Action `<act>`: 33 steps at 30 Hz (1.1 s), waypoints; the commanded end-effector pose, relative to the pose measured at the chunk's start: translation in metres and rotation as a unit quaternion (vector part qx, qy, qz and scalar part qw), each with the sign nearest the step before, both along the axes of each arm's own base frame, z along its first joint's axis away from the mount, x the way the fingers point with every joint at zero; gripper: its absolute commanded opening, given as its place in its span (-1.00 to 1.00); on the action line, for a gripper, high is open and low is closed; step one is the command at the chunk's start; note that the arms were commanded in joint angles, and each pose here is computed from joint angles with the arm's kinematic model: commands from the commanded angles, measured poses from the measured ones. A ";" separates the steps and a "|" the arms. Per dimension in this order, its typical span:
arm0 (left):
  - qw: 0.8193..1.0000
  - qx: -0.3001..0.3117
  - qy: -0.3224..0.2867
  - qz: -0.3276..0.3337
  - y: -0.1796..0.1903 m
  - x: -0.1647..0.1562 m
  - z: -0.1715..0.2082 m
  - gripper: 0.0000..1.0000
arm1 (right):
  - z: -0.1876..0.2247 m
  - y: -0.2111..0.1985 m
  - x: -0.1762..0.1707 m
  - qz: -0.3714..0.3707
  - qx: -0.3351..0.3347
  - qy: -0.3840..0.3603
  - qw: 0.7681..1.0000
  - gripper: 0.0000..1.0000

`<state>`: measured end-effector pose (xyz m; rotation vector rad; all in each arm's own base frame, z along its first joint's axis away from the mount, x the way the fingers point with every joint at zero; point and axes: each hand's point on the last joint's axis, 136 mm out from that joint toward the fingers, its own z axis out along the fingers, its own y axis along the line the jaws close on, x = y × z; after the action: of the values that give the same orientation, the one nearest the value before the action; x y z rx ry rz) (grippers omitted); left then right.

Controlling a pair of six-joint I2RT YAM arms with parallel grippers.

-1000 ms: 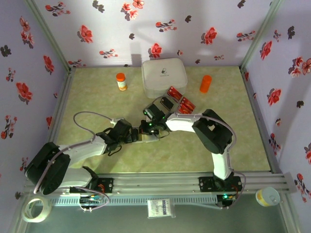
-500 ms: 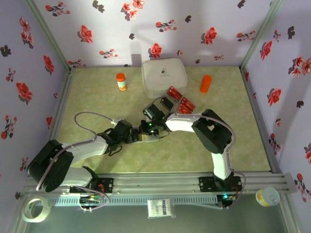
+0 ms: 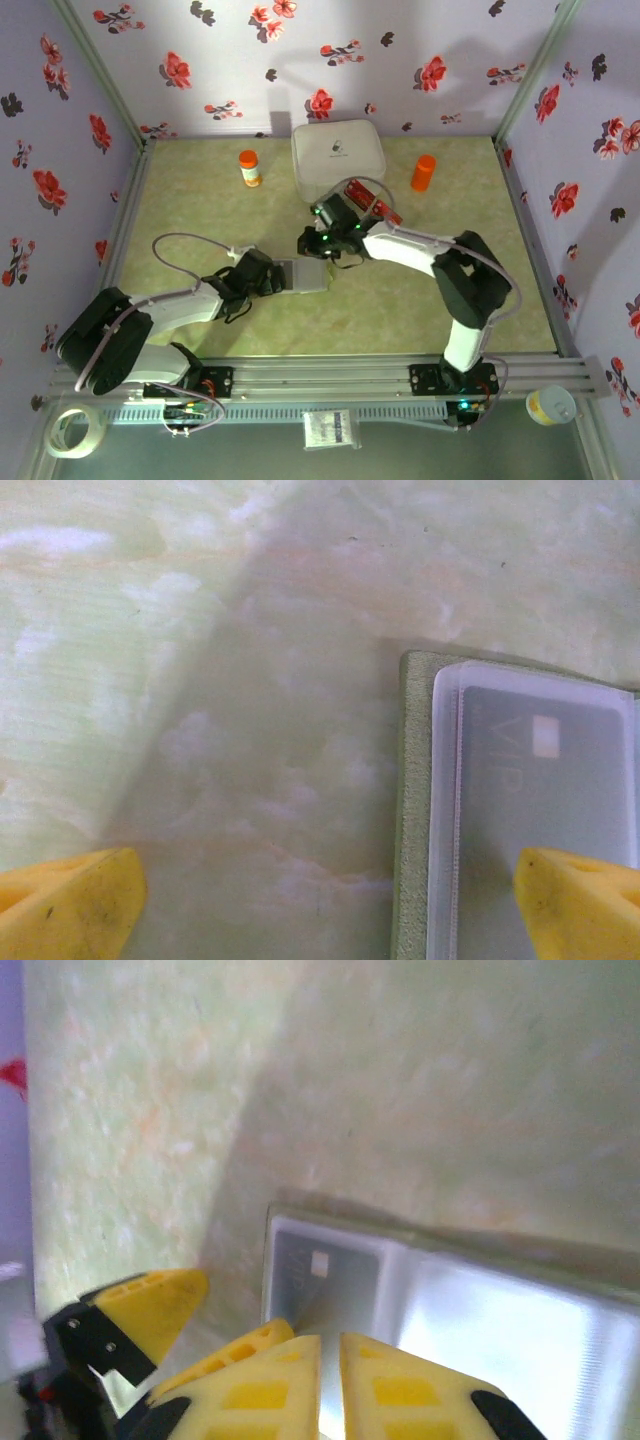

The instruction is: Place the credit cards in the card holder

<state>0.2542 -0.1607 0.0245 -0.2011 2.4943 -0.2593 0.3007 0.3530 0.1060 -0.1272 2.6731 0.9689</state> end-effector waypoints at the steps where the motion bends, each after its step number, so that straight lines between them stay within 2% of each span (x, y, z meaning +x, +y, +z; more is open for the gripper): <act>1: 0.997 0.037 0.067 0.015 0.022 -0.026 -0.035 0.94 | 0.009 -0.047 0.012 -0.012 -0.069 -0.034 0.997 -0.60; 8: 0.997 0.039 0.066 0.017 0.023 -0.026 -0.033 0.94 | 0.018 -0.127 0.027 -0.011 -0.216 -0.084 0.973 -0.24; 17: 0.997 0.042 0.067 0.015 0.023 -0.026 -0.032 0.94 | 0.018 -0.173 0.037 0.025 -0.361 -0.107 0.926 -0.20; 25: 0.997 0.044 0.068 0.014 0.021 -0.024 -0.033 0.94 | 0.023 -0.194 0.057 0.017 -0.436 -0.127 0.891 -0.22; 33: 0.997 0.044 0.067 0.013 0.020 -0.023 -0.032 0.94 | 0.012 -0.200 0.070 0.016 -0.441 -0.111 0.890 -0.25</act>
<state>0.2551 -0.1605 0.0244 -0.2086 2.5005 -0.2450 0.3651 0.1619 0.1161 -0.4215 2.6647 -0.2498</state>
